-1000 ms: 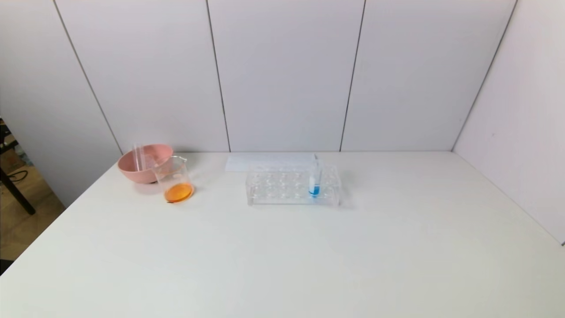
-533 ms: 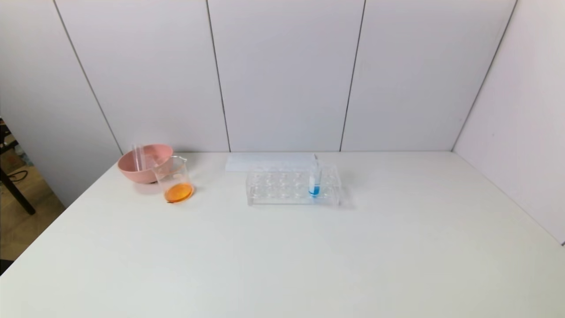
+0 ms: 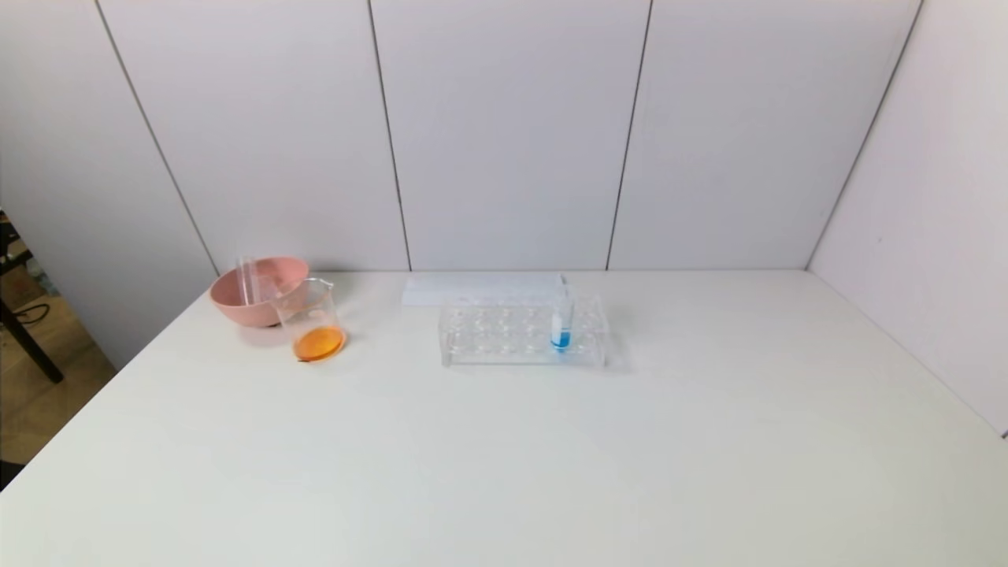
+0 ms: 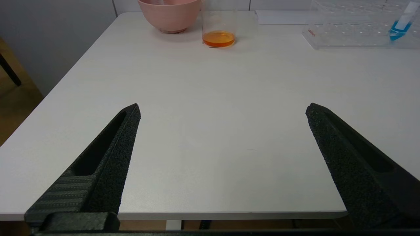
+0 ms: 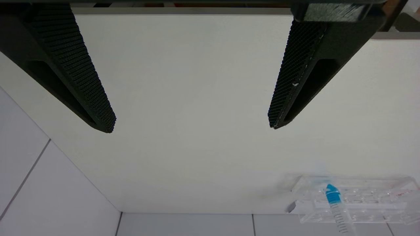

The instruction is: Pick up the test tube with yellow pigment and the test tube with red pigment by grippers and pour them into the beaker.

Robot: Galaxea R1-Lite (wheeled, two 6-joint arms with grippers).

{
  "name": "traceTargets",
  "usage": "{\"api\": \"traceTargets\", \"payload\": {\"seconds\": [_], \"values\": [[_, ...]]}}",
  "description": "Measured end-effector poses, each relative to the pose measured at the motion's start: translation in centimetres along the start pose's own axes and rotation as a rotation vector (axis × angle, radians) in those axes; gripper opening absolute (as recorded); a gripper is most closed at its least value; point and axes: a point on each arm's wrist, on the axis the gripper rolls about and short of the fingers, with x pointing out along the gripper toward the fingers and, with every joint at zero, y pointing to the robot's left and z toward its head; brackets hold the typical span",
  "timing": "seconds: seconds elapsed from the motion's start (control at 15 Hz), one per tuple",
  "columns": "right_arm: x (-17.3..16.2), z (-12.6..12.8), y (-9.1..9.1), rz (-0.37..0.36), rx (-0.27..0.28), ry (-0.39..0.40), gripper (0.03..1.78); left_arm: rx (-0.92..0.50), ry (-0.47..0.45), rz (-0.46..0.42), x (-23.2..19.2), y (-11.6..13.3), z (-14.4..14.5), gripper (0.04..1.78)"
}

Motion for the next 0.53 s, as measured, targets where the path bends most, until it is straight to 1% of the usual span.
{"api": "traceTargets", "payload": {"seconds": [0.53], "values": [[0.01,-0.02,0.00,0.000,0.001,0.001,1.70,0.001,0.000,0.001,0.00,0.00,0.00,1.76]]}}
